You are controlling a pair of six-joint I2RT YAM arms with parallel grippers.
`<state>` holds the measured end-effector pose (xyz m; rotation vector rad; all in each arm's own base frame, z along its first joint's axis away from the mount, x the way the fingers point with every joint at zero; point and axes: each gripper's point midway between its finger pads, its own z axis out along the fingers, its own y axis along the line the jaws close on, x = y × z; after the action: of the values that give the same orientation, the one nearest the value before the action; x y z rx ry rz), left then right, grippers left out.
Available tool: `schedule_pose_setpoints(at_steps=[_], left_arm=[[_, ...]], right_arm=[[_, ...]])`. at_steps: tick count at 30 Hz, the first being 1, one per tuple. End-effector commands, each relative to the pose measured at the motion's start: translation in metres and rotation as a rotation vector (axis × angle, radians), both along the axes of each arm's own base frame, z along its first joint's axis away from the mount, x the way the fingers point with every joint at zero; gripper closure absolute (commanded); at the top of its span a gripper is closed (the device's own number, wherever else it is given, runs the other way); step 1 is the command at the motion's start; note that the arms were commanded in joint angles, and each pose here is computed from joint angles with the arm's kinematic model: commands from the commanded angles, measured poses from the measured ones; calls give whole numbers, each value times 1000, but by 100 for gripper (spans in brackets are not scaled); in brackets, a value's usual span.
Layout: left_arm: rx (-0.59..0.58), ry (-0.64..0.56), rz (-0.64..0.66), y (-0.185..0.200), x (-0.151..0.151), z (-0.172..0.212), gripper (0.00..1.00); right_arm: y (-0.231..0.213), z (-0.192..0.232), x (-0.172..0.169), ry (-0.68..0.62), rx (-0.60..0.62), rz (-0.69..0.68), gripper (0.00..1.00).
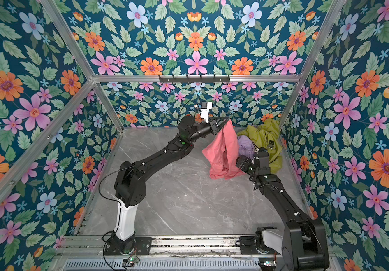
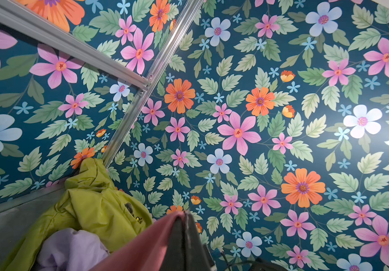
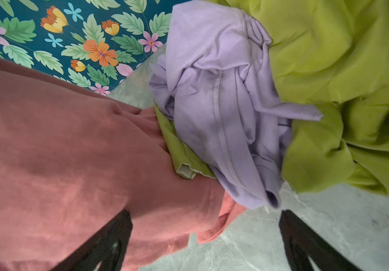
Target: Pick out a specific cloth from the pile
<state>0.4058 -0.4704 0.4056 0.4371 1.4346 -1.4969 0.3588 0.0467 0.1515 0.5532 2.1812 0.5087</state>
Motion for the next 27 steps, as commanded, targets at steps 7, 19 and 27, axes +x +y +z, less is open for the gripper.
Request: schedule_pose_setpoints(at_steps=[7,19,27], left_arm=[[-49,-83,58,28,-1,31,100],[-68,-87,54,35,-8,42,100],[-80,-69,45,35,-8,39,100]], right_arm=[[13,17,-4,-68,1,99,1],[66,68,-6,-517,-283,410,2],[83,75,5,-681,-410,530,1]])
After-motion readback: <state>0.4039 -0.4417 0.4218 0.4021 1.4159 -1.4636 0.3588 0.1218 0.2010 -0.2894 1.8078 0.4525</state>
